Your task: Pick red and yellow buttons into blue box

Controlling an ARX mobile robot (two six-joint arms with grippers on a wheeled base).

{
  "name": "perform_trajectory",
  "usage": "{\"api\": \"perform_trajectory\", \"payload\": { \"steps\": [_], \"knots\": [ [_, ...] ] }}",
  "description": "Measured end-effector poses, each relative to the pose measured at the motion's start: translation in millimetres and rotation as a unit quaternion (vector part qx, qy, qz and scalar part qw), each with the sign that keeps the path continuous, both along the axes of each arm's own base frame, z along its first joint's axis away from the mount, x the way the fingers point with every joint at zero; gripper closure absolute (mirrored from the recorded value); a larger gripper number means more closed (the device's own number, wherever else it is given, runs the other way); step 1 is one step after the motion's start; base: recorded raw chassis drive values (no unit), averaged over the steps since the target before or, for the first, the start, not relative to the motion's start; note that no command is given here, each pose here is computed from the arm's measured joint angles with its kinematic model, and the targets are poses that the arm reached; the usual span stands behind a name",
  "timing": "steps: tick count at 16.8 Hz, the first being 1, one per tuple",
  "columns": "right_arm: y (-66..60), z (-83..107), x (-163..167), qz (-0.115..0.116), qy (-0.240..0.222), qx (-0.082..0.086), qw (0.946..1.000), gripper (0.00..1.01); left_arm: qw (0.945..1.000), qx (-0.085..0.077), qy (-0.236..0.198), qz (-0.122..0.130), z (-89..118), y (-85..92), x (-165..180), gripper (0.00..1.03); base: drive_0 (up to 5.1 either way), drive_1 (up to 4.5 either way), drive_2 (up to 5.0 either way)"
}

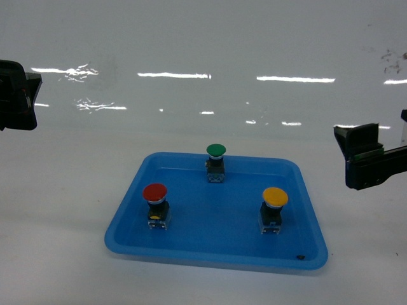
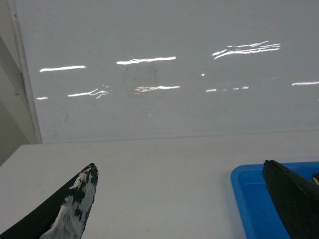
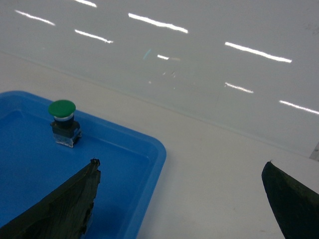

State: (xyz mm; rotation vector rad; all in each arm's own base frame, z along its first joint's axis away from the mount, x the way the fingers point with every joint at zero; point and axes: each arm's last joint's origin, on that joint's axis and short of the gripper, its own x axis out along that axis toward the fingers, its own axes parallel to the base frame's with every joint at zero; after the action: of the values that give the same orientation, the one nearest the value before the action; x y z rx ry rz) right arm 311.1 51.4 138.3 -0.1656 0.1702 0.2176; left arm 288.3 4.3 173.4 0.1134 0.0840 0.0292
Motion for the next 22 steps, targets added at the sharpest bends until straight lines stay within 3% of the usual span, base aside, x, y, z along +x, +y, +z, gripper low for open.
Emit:
{"api": "perform_trajectory", "payload": {
  "steps": [2,3,5,7,14,15,19,22],
  "knots": [
    [10.6,1.9,11.7,0.016,-0.002,-0.008,0.9998,0.03,1.0000,0.000,0.000,0.000,0.0,0.0,0.0,0.05,0.0,0.00,0.0],
    [21.4,10.7,20.7,0.036,-0.020,-0.006,0.9991,0.03,1.0000,0.000,0.000,0.000,0.0,0.0,0.0,0.05,0.0,0.00,0.0],
    [35.4,6.0,31.1,0.054,-0.003,-0.009,0.9985,0.03,1.0000,0.000,0.000,0.000,0.0,0.0,0.0,0.05,0.0,0.00,0.0],
    [47.3,-8.5,38.5,0.070,0.043,-0.022,0.9964,0.03,1.0000,0.000,0.000,0.000,0.0,0.0,0.0,0.05,0.0,0.00,0.0],
    [49.7,-11.1,41.0,0.073,0.047,-0.028,0.9958,0.03,1.0000,0.000,0.000,-0.001,0.0,-0.2,0.0,0.05,0.0,0.00,0.0],
    [49.4,-10.9,40.8,0.068,0.042,-0.036,0.9962,0.03,1.0000,0.000,0.000,0.000,0.0,-0.2,0.0,0.05,0.0,0.00,0.0],
    [50.8,-25.4,57.7,0.062,0.090,-0.056,0.9924,0.03,1.0000,0.000,0.000,-0.001,0.0,-0.2,0.0,0.05,0.0,0.00,0.0],
    [55.7,-32.7,68.7,0.074,0.127,-0.061,0.9872,0.03,1.0000,0.000,0.000,0.000,0.0,-0.2,0.0,0.05,0.0,0.00,0.0]
  ]
}}
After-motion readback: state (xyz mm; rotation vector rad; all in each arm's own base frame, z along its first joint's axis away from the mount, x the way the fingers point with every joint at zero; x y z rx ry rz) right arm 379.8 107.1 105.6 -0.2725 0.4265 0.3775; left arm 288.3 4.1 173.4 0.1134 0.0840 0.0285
